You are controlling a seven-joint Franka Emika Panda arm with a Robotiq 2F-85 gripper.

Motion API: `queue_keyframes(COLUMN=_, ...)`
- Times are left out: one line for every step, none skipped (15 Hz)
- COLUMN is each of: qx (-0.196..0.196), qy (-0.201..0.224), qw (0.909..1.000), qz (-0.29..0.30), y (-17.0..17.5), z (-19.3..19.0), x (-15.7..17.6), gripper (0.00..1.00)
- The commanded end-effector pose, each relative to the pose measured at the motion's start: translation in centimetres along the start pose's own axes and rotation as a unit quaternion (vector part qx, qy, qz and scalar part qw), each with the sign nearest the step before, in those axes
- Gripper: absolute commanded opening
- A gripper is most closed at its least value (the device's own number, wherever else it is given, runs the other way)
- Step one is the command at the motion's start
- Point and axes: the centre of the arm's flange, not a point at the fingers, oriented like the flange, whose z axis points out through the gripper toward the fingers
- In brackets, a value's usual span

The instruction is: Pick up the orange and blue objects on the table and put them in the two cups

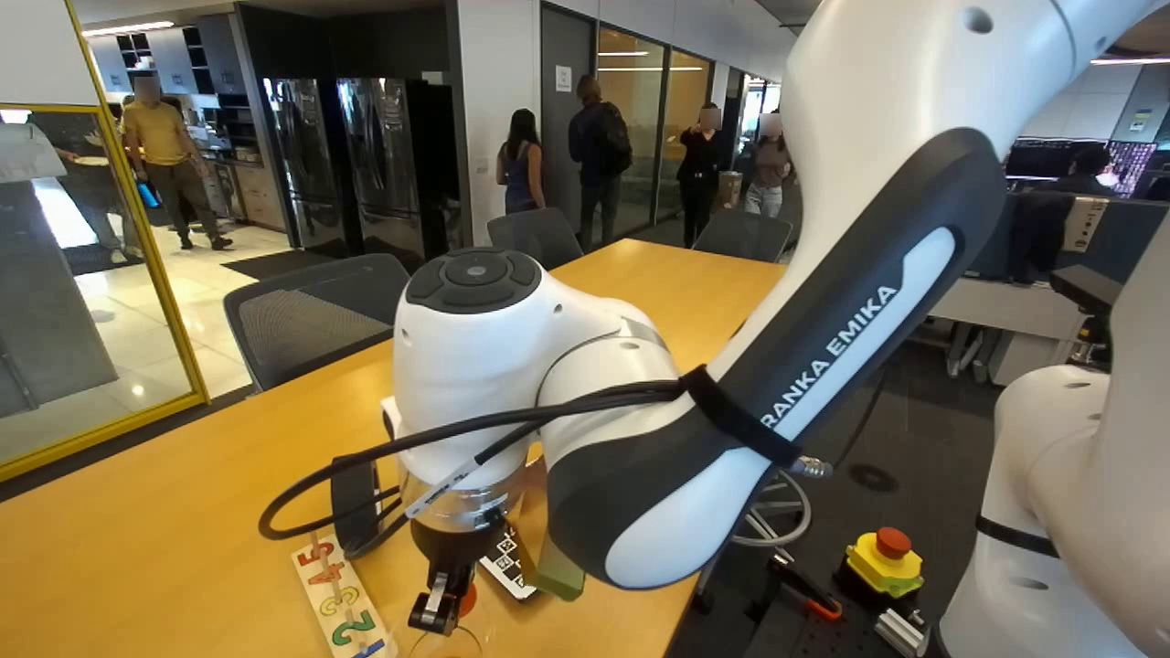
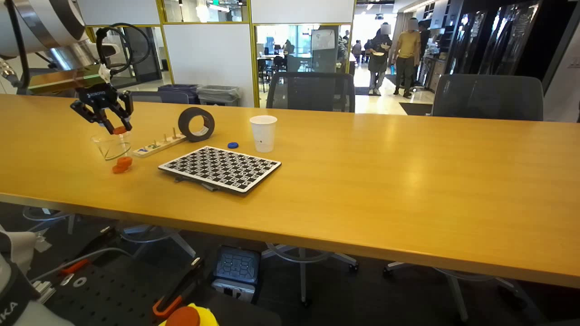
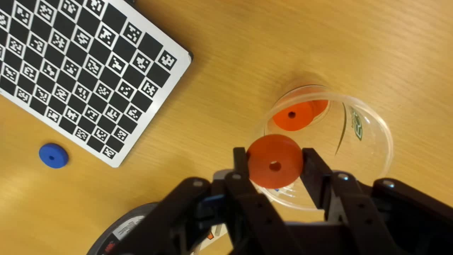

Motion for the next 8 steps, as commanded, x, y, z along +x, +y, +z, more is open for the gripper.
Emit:
queue_keyframes(qx=0.015, qy=0.012, qw=0.9993, qz=-0.033, y=-0.04, z=-1.36, x=-0.42, gripper=0.21)
queue_keyframes(qx=0.026, qy=0.011, qw=0.9986, qz=-0.045, y=0.01, z=-1.26, x=-0.4, gripper=0.21)
queue_keyframes(qx=0.035, qy=0.011, qw=0.9979, qz=-0.054, y=0.1, z=-1.2, x=-0.36, gripper=0.21)
queue_keyframes(qx=0.044, qy=0.011, qw=0.997, qz=-0.062, y=0.21, z=-1.18, x=-0.26, gripper=0.21)
queue_keyframes(qx=0.053, qy=0.012, qw=0.9961, qz=-0.069, y=0.33, z=-1.18, x=-0.18, gripper=0.21)
queue_keyframes(qx=0.061, qy=0.013, qw=0.9951, qz=-0.077, y=0.45, z=-1.18, x=-0.09, gripper=0.21)
queue_keyframes(qx=0.069, qy=0.012, qw=0.9941, qz=-0.083, y=0.55, z=-1.14, x=-0.02, gripper=0.21)
queue_keyframes(qx=0.078, qy=0.012, qw=0.9929, qz=-0.089, y=0.69, z=-1.11, x=0.03, gripper=0.21)
